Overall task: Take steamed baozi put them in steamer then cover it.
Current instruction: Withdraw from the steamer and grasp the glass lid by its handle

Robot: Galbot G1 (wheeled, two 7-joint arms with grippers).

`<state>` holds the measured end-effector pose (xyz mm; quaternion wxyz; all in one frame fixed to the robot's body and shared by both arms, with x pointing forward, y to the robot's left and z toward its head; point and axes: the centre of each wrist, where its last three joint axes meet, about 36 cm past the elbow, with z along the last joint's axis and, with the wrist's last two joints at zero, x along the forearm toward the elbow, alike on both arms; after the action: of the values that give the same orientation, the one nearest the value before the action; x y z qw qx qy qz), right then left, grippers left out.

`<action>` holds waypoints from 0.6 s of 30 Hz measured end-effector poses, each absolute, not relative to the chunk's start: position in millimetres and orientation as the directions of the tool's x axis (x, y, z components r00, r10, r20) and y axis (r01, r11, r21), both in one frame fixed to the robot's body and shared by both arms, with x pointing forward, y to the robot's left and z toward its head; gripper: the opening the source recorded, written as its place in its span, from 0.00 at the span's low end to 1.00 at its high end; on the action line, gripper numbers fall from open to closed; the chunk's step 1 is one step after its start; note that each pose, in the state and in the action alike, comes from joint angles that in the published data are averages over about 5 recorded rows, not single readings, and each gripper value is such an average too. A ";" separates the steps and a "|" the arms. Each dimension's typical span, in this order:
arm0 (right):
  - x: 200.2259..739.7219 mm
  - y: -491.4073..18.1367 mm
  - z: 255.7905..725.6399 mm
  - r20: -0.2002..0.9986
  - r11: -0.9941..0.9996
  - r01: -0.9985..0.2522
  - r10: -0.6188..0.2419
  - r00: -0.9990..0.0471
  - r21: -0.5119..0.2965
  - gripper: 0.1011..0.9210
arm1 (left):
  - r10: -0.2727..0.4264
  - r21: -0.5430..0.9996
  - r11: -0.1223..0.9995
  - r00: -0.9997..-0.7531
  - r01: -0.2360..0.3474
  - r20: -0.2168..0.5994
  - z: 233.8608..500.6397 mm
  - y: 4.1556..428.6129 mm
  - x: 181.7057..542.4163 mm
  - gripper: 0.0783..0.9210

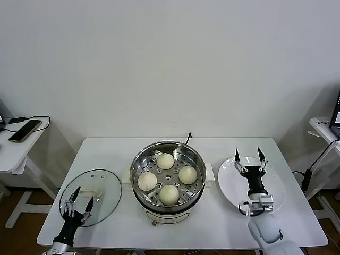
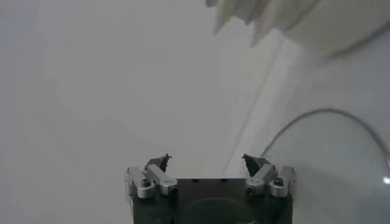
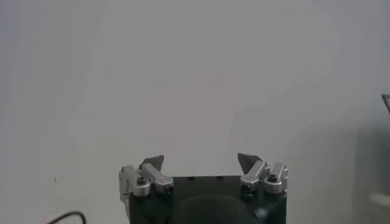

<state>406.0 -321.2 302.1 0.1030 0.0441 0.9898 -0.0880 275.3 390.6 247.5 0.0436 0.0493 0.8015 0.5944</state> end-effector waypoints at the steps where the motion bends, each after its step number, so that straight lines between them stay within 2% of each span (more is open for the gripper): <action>1: 402.9 -321.3 299.6 -0.207 0.980 0.107 0.072 -0.976 -0.165 0.88 | 0.137 0.962 0.270 -0.990 0.030 -0.007 245.7 391.6 275.6 0.88; 18: 374.9 -327.3 276.3 -0.158 0.976 0.134 0.107 -0.982 -0.170 0.88 | 0.163 1.000 0.004 -0.987 -0.004 -0.005 241.9 402.3 307.4 0.88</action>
<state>374.9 -327.3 276.3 0.0741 0.0606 0.9913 -0.0902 307.4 402.3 241.9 0.0595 0.0564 0.7059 0.7036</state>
